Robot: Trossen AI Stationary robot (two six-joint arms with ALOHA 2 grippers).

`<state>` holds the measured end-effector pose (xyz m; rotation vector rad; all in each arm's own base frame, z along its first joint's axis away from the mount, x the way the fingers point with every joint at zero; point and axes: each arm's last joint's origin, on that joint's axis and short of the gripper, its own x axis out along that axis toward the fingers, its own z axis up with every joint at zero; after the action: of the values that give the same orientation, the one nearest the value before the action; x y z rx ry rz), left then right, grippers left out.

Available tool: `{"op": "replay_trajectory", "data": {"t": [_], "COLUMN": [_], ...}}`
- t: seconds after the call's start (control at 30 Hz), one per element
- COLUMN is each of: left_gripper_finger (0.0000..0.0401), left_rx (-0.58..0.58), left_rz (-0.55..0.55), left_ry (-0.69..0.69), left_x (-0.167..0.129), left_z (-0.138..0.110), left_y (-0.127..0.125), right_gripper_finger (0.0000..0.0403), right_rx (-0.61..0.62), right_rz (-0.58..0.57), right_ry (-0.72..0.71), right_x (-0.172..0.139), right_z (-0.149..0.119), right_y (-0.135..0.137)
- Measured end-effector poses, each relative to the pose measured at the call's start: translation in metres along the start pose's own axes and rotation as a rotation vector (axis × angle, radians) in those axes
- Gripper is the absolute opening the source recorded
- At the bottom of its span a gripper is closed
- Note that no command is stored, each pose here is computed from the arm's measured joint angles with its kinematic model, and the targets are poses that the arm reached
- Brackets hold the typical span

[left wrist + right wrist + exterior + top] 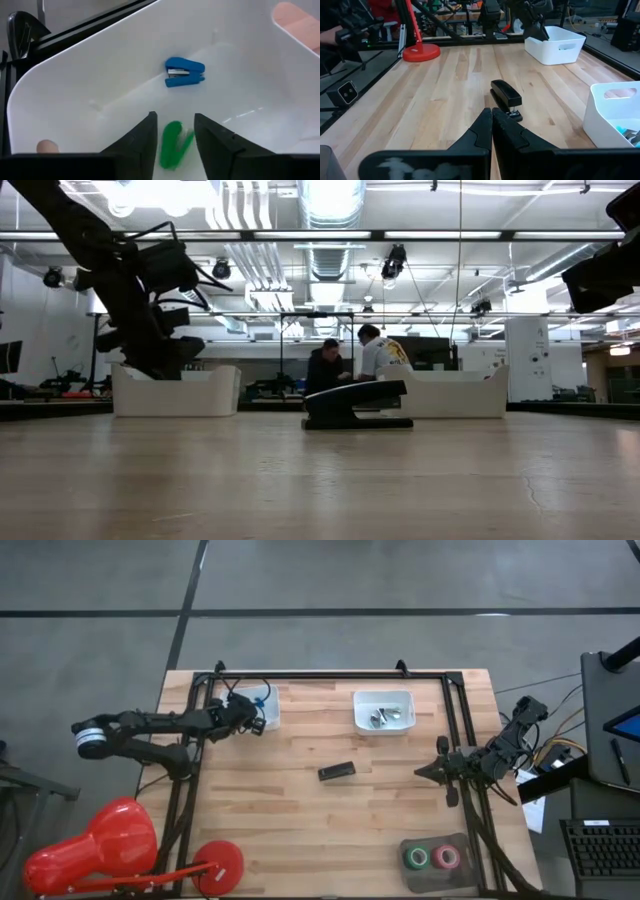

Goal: Pick and place Stapler, Stapler remover, tape
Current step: Put the black stapler into the left white bin

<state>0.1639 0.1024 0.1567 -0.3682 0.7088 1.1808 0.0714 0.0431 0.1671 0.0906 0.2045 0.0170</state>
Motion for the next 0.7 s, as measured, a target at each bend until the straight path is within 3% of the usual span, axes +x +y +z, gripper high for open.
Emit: {"op": "replay_trajectory", "data": {"t": [0.17, 0.27, 0.5, 0.7], "left_gripper_finger": [0.0170, 0.0186, 0.0193, 0.0193], "left_rx": [-0.001, 0.019, 0.099, 0.299], "left_rz": [-0.014, -0.096, -0.499, -0.814], "left_ry": [-0.008, -0.046, -0.205, -0.370], "left_x": [-0.002, -0.008, -0.043, -0.082], "left_z": [0.003, 0.010, 0.023, 0.009], "left_y": [-0.002, -0.009, -0.041, -0.081], "right_gripper_finger": [0.0008, 0.0008, 0.0008, 0.0008], "right_rx": [0.000, 0.000, 0.000, 0.000], "right_rz": [0.000, 0.000, 0.000, 0.000], "right_ry": [0.000, 0.000, 0.000, 0.000], "right_x": [0.000, 0.000, 0.000, 0.000], "right_z": [0.000, 0.000, 0.000, 0.000], "right_y": [0.000, 0.000, 0.000, 0.000]}}
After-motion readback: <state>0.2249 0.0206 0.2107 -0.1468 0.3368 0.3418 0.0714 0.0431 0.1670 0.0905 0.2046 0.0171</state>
